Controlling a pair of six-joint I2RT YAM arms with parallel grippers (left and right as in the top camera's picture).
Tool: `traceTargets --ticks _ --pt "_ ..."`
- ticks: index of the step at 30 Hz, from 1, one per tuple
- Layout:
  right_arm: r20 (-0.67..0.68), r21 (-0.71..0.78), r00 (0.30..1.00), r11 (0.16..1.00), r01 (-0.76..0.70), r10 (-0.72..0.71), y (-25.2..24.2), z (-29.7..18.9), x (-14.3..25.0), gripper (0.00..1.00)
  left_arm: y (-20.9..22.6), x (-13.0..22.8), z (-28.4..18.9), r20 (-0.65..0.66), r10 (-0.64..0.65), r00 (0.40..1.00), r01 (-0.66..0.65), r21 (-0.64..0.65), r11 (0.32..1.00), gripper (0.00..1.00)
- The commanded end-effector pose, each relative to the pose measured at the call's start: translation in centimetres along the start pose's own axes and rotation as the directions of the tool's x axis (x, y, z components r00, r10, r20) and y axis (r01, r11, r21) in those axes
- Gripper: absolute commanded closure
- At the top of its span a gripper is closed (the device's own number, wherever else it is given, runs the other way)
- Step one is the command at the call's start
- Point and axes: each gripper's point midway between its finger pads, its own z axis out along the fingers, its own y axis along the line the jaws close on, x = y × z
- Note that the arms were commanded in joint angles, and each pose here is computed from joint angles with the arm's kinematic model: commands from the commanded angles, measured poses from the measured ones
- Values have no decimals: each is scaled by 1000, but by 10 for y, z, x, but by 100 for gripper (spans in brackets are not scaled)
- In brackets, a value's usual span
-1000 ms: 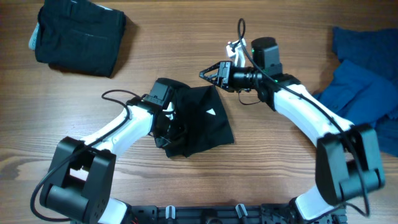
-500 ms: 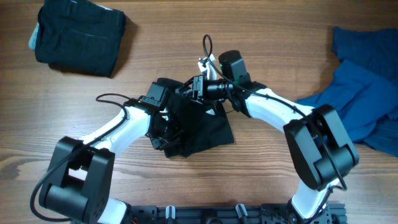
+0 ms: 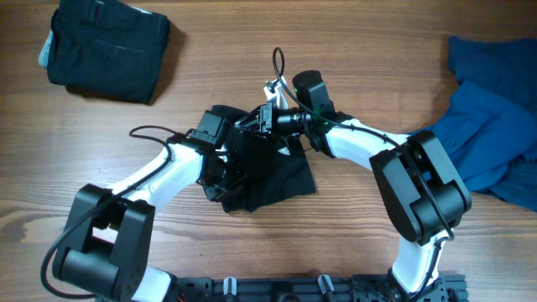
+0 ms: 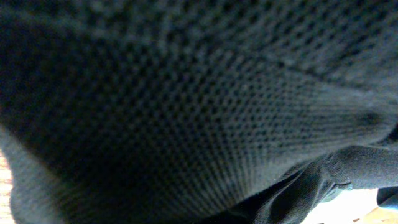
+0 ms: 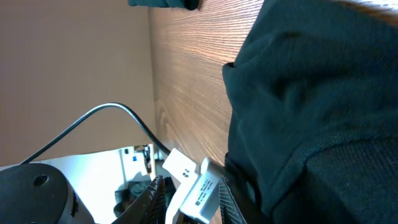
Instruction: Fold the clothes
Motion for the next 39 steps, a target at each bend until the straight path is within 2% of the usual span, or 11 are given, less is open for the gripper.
traceTargets --ticks 1,3,8,13,21,28,34,39 --pt "-66 -56 998 998 -5 1 14 -2 12 71 6 -3 1 18 -20 1000 20 -18 1000 96" --pt "-102 -57 995 998 -17 11 16 3 22 70 5 -4 1 21 -18 1000 18 -14 1000 96" --pt "-85 33 995 998 -53 56 -2 15 30 57 3 -4 1 19 -16 1000 16 -3 1000 96" --pt "-77 80 993 994 -79 85 -21 26 32 59 1 -4 1 14 -16 1000 16 8 1000 96" --pt "-2 214 989 966 -142 146 -85 34 25 60 1 -3 1 13 -16 1000 16 7 1000 96" --pt "137 422 974 879 -221 179 -150 -6 6 63 4 -1 1 5 -20 1000 20 -3 1000 96" --pt "193 446 960 854 -269 202 -176 -53 -15 65 4 -2 1 6 -11 1000 11 -3 1000 93" --pt "173 439 969 867 -237 177 -179 -65 -19 65 3 -2 1 6 50 999 -50 -3 999 87"
